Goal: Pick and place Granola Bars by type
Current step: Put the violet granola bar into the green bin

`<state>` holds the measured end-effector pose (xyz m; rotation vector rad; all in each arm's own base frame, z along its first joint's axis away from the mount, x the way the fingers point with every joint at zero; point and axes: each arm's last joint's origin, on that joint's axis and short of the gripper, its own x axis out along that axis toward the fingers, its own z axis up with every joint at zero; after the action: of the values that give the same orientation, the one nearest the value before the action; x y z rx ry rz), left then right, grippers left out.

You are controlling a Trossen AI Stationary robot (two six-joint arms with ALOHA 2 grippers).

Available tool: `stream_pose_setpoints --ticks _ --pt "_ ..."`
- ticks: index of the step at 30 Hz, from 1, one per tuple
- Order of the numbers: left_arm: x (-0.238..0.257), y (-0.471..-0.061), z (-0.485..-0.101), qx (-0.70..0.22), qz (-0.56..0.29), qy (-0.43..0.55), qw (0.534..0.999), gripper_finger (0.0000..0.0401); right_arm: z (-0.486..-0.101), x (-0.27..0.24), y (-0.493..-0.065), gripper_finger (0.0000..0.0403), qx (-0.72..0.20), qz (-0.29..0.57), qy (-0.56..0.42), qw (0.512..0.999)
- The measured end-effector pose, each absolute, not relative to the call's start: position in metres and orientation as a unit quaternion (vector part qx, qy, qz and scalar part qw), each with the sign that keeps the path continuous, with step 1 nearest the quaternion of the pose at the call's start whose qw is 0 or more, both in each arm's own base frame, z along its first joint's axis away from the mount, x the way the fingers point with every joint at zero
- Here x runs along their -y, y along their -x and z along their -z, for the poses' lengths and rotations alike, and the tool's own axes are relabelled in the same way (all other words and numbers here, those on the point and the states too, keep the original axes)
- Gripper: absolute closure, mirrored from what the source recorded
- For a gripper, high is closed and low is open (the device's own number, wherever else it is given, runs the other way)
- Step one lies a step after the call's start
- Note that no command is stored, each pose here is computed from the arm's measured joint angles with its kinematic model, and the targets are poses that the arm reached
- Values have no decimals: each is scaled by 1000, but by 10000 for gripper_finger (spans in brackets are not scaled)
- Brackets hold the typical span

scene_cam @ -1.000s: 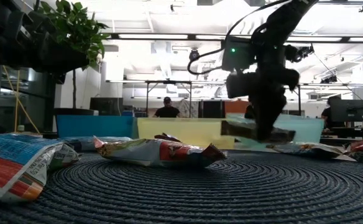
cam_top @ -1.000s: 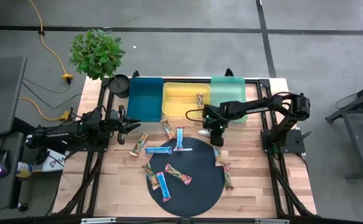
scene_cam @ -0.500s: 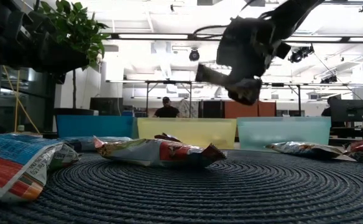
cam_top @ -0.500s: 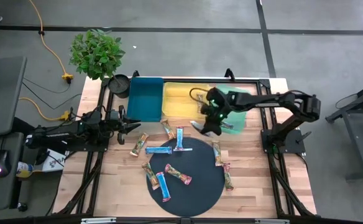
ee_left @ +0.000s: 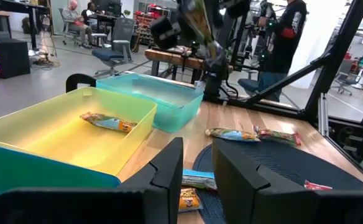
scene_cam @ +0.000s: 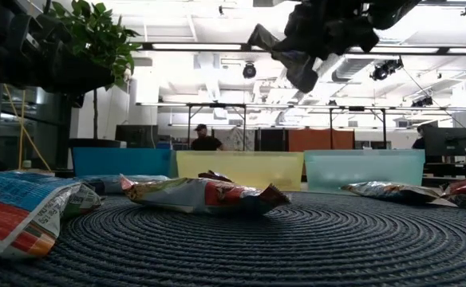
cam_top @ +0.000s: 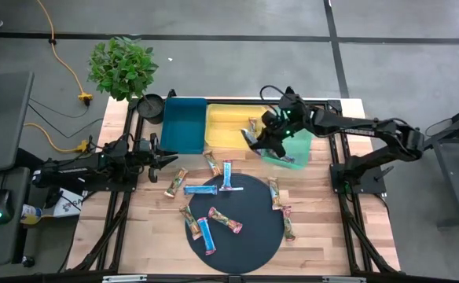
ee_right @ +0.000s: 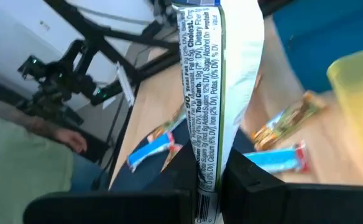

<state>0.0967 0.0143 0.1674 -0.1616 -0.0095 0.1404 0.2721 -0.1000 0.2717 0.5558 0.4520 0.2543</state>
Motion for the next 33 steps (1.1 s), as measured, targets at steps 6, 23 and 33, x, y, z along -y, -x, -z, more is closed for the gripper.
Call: stream_pose_setpoints --ticks 6,23,33 --pt "-14 -97 -167 5 -70 81 994 319 -285 103 -261 374 -201 -81 -254 943" --pt "-14 -97 -168 5 -70 81 994 319 -285 118 -214 380 -275 257 -253 891" --pt "-14 -97 -167 5 -70 81 994 319 -268 118 -193 381 -373 368 -245 815"
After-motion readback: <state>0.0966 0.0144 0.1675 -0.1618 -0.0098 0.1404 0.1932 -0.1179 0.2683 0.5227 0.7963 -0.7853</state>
